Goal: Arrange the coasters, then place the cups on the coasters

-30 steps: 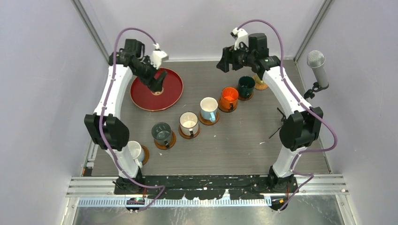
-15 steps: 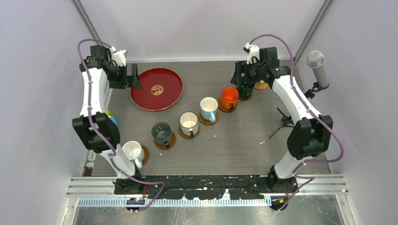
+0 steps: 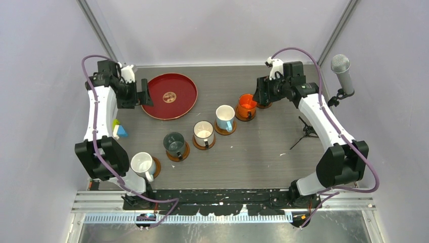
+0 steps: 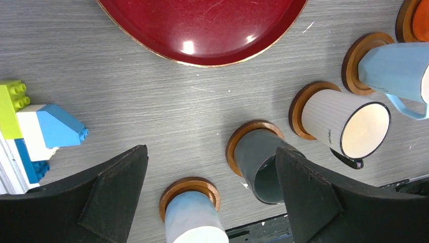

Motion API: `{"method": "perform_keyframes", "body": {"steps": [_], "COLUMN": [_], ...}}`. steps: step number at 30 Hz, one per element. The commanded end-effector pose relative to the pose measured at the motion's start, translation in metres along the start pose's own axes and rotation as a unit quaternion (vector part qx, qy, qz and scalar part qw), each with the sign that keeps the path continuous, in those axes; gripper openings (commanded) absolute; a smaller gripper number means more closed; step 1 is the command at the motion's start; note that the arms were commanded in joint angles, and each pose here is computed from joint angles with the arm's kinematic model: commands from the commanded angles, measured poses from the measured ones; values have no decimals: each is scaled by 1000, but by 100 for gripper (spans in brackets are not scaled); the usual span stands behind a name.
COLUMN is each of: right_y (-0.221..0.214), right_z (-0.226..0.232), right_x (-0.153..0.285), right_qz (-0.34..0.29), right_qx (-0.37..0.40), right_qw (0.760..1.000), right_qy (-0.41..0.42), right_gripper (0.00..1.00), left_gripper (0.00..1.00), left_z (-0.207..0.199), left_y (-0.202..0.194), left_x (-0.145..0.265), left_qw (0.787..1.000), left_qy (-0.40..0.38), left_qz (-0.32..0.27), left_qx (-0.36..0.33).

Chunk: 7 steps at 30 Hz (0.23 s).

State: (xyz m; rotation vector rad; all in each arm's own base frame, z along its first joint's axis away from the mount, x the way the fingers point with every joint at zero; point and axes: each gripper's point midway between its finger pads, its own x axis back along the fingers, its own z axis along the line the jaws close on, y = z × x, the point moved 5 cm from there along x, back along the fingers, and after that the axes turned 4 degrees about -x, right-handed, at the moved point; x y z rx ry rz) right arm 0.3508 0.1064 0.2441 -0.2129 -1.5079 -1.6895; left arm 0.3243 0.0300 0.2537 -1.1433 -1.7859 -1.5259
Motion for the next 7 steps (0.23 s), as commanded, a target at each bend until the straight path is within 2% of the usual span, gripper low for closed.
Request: {"method": "perform_keyframes", "body": {"steps": [1, 7], "right_y": [17, 21], "right_z": [3, 2], "right_x": [15, 17], "right_qz": [-39, -47], "right_qx": [23, 28], "right_qw": [999, 998], "right_qy": [-7, -10], "right_gripper": [78, 78], "left_gripper": [100, 100], "left_z": [-2, -2], "left_y": [7, 15], "left_x": [7, 15], "left_qw": [999, 999], "left_qy": [12, 23], "left_qz": [-31, -46], "left_qx": [17, 17]}}
